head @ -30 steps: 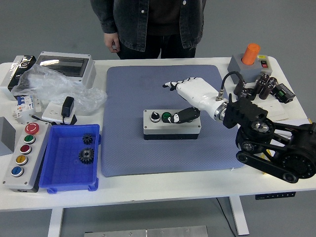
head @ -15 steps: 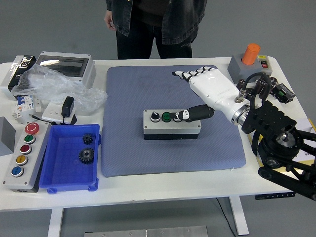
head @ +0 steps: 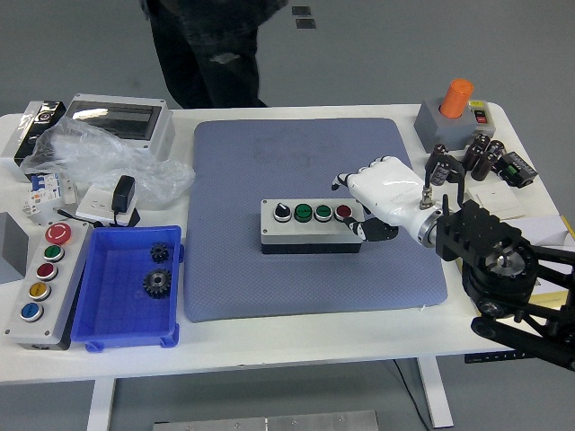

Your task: Pick up the button,place it on the desk,press the button,press the button

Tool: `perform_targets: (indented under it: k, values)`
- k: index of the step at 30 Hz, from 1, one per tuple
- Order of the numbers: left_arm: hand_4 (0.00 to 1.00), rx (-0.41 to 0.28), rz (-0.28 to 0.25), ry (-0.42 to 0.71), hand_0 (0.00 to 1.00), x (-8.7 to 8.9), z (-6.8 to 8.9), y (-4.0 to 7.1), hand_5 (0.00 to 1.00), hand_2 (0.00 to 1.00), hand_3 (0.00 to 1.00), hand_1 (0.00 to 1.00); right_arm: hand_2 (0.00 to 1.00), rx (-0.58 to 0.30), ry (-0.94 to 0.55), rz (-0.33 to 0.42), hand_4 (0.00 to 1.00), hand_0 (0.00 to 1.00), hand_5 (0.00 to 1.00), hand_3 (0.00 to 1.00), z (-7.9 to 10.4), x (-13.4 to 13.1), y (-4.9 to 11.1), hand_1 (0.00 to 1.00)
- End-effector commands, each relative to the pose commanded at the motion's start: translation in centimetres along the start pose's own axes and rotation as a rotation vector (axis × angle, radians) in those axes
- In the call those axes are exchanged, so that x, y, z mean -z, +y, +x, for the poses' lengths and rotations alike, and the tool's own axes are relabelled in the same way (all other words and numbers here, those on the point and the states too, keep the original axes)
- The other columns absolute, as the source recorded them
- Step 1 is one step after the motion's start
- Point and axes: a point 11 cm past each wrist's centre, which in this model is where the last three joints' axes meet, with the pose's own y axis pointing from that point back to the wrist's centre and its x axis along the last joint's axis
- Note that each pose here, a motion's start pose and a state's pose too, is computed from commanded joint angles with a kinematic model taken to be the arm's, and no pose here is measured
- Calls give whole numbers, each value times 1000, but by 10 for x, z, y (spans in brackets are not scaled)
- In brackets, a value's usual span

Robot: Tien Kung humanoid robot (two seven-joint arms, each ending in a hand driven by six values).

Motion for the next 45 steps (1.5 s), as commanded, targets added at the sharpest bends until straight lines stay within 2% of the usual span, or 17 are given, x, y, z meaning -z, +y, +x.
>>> perform_targets:
  k: [12, 29, 33, 45]
  values:
    - [634, -2, -2, 1, 685, -1, 1, 0, 350, 638, 656, 704, 221, 43, -4, 45, 320, 604, 2, 731, -17, 18, -7, 396]
    - [629, -3, -10, 2, 686, -4, 1, 0, 363, 640, 653, 704, 217, 96, -6, 19, 319, 579, 2, 721, -39, 11, -20, 371]
    - [625, -4, -13, 4, 685, -4, 1, 0, 370, 640, 651, 704, 216, 74, -9, 22, 318, 582, 2, 719, -32, 11, -19, 363]
    - [617, -2, -10, -1, 685, -3, 0, 0, 383, 641, 650, 703, 213, -82, -119, 16, 314, 566, 2, 710, 18, -6, -11, 354]
